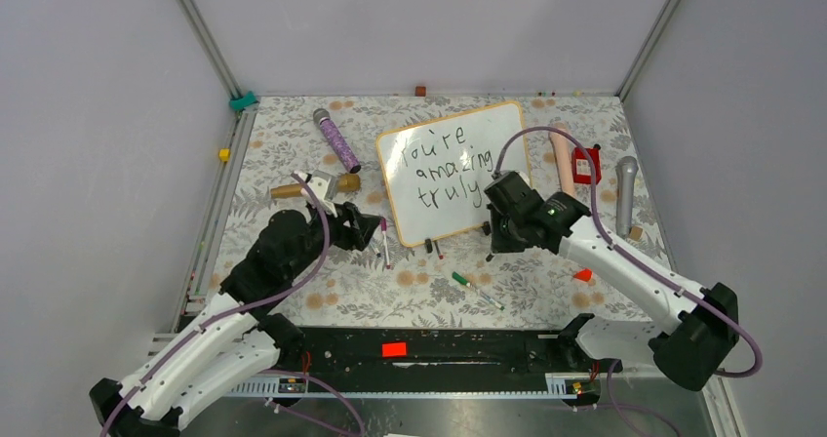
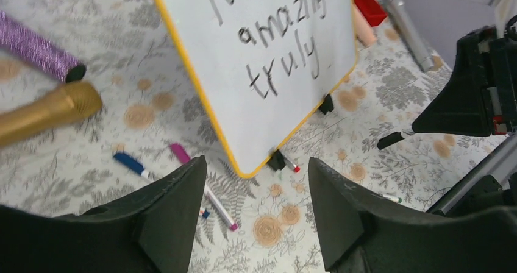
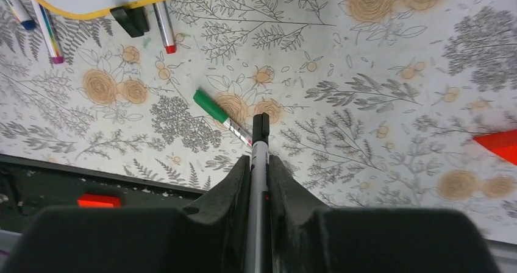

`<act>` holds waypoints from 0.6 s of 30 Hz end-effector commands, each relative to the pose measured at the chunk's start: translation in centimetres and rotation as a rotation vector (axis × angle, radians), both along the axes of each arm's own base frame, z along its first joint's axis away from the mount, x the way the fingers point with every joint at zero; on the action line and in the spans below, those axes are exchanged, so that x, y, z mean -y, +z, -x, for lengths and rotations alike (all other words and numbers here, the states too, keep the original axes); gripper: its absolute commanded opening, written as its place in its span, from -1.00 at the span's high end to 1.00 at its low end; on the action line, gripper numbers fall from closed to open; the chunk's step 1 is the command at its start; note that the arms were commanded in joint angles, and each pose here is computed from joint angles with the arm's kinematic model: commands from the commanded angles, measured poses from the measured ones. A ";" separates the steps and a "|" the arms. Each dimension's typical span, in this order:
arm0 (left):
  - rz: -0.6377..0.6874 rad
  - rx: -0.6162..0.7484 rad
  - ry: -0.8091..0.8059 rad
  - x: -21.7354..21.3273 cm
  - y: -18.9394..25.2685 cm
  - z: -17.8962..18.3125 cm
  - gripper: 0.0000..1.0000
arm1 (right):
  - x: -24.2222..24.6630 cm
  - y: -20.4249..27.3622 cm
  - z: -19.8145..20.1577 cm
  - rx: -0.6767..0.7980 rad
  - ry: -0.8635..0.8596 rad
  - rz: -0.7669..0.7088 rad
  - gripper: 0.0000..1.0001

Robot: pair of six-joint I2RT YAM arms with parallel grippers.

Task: Write a sentence on the whiteboard
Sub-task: Put down the whiteboard marker at the center of the board, then reset both arms

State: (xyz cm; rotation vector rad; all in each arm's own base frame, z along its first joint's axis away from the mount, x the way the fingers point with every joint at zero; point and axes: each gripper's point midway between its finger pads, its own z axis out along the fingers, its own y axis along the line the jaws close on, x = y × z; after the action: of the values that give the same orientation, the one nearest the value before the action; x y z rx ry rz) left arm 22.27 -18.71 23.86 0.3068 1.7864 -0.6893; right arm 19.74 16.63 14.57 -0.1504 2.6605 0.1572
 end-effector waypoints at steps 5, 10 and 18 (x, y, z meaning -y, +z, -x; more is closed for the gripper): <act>-0.008 -0.139 0.139 -1.2 -1.5 -1.5 -0.33 | -6.5 -1.1 -1.8 -0.131 0.005 -0.432 0.49; -0.011 -0.150 0.159 -1.9 -1.4 -1.9 -0.42 | -5.7 -0.5 -3.5 -0.049 -0.101 -0.467 -0.99; -0.012 -0.176 0.247 -4.4 -2.3 -2.9 -0.50 | 3.2 -0.4 -4.7 0.151 -0.318 -0.263 -0.99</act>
State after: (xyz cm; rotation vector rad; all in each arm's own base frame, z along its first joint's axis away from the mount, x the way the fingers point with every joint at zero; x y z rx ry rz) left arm 24.37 -15.15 19.42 0.0865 2.0103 -0.5421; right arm 23.51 17.94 13.36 0.2411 2.5668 0.5855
